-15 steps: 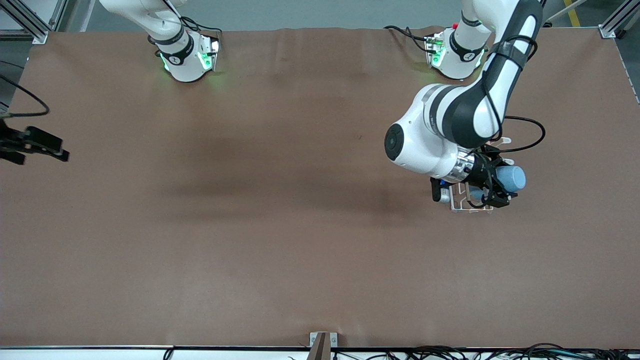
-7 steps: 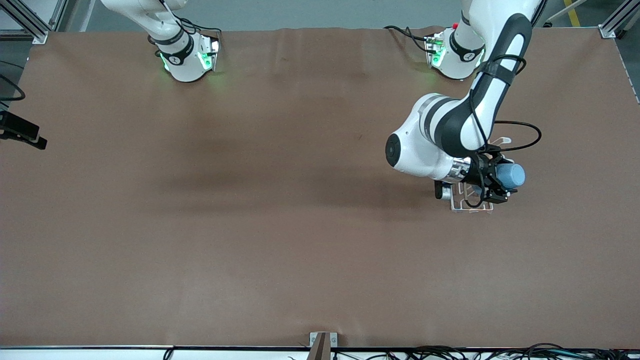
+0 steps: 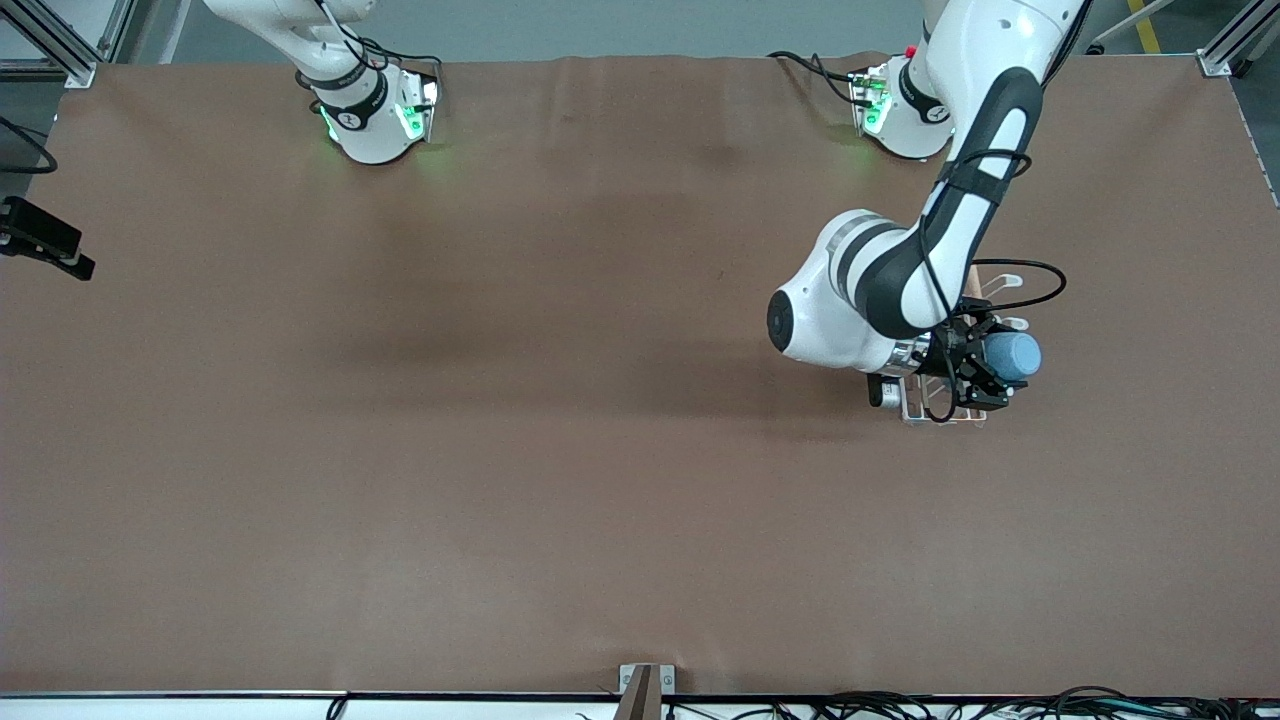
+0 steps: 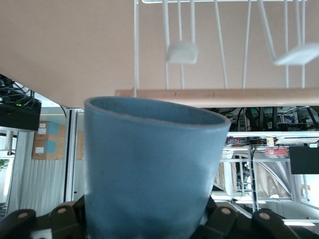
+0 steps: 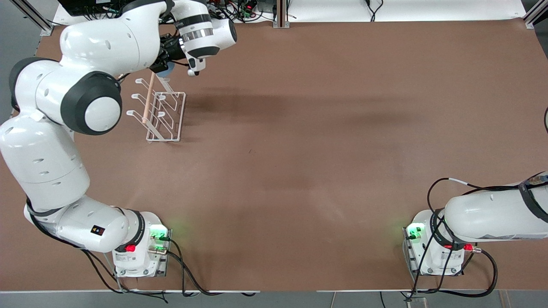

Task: Hang cup on cup holder
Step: 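Lower the cup onto a rack hook with the left gripper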

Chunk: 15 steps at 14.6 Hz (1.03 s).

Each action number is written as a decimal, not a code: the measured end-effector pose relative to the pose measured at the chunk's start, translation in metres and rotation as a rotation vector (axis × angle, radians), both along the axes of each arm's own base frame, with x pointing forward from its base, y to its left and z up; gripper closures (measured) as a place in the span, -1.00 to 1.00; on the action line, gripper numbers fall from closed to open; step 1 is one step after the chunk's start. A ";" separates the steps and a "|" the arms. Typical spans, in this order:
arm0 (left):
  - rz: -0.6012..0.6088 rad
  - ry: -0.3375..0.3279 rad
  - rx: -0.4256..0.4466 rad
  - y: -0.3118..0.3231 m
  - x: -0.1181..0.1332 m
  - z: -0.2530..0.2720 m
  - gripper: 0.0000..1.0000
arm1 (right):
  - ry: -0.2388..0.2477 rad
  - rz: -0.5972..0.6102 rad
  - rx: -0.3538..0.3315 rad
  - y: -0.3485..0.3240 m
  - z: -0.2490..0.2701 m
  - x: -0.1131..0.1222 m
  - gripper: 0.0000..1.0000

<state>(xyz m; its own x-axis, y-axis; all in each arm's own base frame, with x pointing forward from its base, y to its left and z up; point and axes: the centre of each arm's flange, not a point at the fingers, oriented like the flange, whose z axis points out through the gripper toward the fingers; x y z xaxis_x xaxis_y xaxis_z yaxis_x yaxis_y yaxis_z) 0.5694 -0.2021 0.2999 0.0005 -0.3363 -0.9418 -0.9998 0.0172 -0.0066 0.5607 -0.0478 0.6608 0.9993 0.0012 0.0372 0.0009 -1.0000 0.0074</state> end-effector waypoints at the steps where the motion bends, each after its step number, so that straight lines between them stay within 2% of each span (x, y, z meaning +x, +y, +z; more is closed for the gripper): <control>1: 0.007 0.001 0.008 0.001 -0.001 -0.006 -0.50 | -0.010 0.000 0.001 0.000 -0.004 -0.003 -0.98; 5: 0.018 -0.014 0.033 -0.003 -0.005 -0.034 -0.50 | -0.020 0.002 0.003 0.001 -0.006 -0.017 -1.00; 10: 0.018 -0.019 0.046 -0.006 -0.008 -0.052 -0.50 | -0.024 0.002 0.003 0.001 -0.004 -0.018 -1.00; 11: 0.018 -0.025 0.046 -0.008 -0.009 -0.053 -0.59 | -0.024 0.002 0.003 0.001 -0.004 -0.018 -1.00; 13: 0.018 -0.035 0.046 -0.010 -0.009 -0.053 -0.97 | -0.022 0.003 0.003 0.001 -0.005 -0.018 -1.00; 15: 0.020 -0.041 0.044 -0.010 -0.008 -0.050 -1.00 | -0.020 0.003 0.003 0.001 -0.006 -0.018 -1.00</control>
